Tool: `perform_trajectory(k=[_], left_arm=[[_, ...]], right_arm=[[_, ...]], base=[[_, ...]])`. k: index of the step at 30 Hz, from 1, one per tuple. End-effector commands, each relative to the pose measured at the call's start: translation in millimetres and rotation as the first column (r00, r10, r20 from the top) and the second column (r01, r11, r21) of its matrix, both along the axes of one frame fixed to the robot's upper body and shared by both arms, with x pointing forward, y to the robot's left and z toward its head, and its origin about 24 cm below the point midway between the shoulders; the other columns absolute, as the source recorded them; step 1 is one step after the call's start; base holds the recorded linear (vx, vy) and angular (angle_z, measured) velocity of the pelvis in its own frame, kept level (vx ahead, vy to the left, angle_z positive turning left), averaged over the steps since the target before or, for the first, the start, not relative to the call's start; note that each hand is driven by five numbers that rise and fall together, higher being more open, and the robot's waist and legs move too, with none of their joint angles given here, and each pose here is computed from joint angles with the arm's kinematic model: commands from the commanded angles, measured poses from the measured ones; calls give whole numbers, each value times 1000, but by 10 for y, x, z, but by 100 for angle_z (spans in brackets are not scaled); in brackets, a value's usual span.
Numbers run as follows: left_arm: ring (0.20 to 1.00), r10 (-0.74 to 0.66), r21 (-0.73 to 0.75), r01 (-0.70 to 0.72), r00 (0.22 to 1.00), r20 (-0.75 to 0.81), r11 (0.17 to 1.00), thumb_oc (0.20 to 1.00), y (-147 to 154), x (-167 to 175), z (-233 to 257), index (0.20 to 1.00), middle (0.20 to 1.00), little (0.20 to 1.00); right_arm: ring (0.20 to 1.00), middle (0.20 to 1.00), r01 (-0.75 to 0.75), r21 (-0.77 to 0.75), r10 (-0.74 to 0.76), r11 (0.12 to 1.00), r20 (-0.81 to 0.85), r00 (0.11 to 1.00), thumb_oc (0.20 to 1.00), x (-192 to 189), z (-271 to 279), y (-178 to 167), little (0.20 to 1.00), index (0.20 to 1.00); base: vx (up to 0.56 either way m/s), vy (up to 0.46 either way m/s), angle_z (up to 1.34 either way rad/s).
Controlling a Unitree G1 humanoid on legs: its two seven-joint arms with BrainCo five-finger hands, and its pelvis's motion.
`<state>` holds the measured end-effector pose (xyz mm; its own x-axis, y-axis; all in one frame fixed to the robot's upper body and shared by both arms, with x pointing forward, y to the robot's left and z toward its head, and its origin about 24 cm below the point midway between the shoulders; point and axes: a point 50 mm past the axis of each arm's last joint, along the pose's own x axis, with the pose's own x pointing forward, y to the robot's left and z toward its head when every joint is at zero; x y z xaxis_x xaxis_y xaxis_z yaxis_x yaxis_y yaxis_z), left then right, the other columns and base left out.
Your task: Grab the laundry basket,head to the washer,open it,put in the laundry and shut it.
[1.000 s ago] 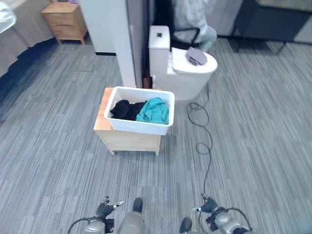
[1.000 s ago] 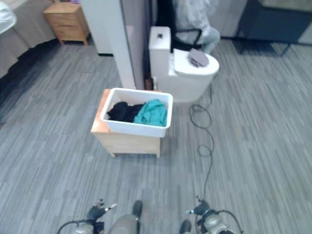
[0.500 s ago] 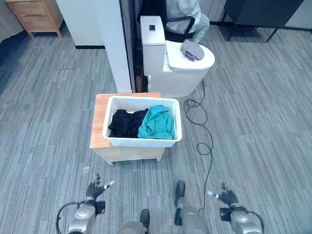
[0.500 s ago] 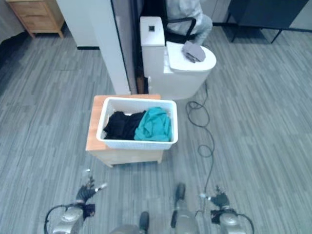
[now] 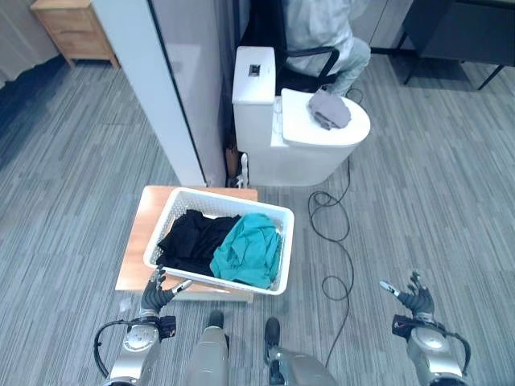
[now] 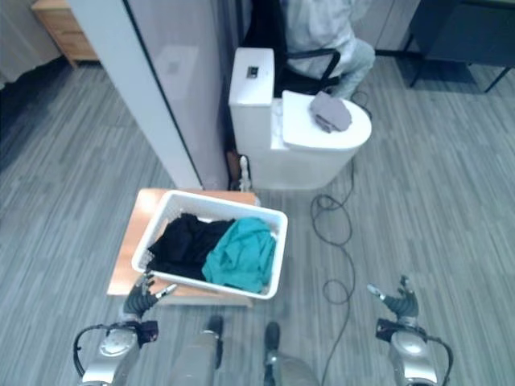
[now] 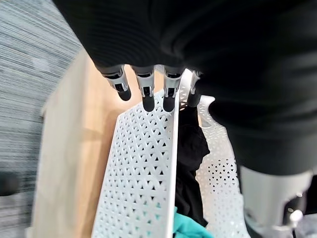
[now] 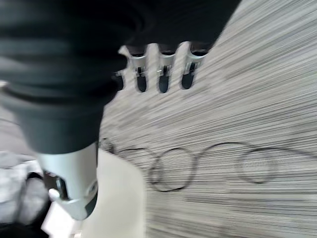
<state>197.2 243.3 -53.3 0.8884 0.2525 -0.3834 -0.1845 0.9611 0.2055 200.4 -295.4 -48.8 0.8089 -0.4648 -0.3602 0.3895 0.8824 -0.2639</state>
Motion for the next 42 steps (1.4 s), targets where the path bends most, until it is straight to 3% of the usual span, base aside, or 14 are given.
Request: perform_trajectory(k=[1,8,19,22,24,25,26,29,36,42], left_arm=[[1000,-93,100,77,983,161,992,1000,-10,260,346,1000,1000,1000],[1000,-110,111,100,990,86,989,1000,127,8,266,1000,1000,1000],[1000,-130,64,122,981,143,990,1000,47,81,353,1000,1000,1000],[1000,-160,190,130,975,153,973,1000,142,197,480,1000,1000,1000],[1000,-198,373,119,963,181,920,1000,308,390,751,1000,1000,1000],[1000,-198,375,118,963,182,919,1000,310,395,757,1000,1000,1000],[1000,-193,482,55,951,241,874,1000,436,591,1036,1000,1000,1000],[1000,-160,598,-84,925,344,797,1000,578,836,1457,1000,1000,1000],[1000,-149,710,-251,881,450,658,1000,703,1129,2060,1000,1000,1000],[1000,-193,693,-215,866,461,688,1000,433,1336,2100,1000,1000,1000]], right_arm=[[1000,1000,-36,-75,38,997,26,999,1000,-96,128,-109,1000,1000],[1000,1000,-213,-1,212,977,131,968,1000,132,275,220,1000,1000],[1000,1000,-268,-60,274,962,194,942,1000,462,479,305,1000,1000],[1000,1000,-269,-76,280,960,213,936,1000,547,548,335,1000,1000],[1000,1000,-270,-80,281,960,247,927,1000,606,628,367,1000,1000],[1000,1000,-270,-80,281,960,249,927,1000,610,632,370,1000,1000],[1000,1000,-288,-67,295,955,273,915,1000,655,676,434,1000,1000],[1000,1000,-345,-36,340,938,298,892,1000,681,703,556,1000,1000],[1000,1000,-435,25,401,900,339,851,1000,708,709,780,1000,1000],[1000,1000,-438,22,403,899,351,845,1000,745,738,839,1000,1000]], base=[[18,128,-38],[43,74,-25],[-17,-2,-19],[0,0,0],[0,0,0],[0,0,0],[-32,-11,1],[-23,-15,2],[-20,-13,0],[-23,-13,-2]])
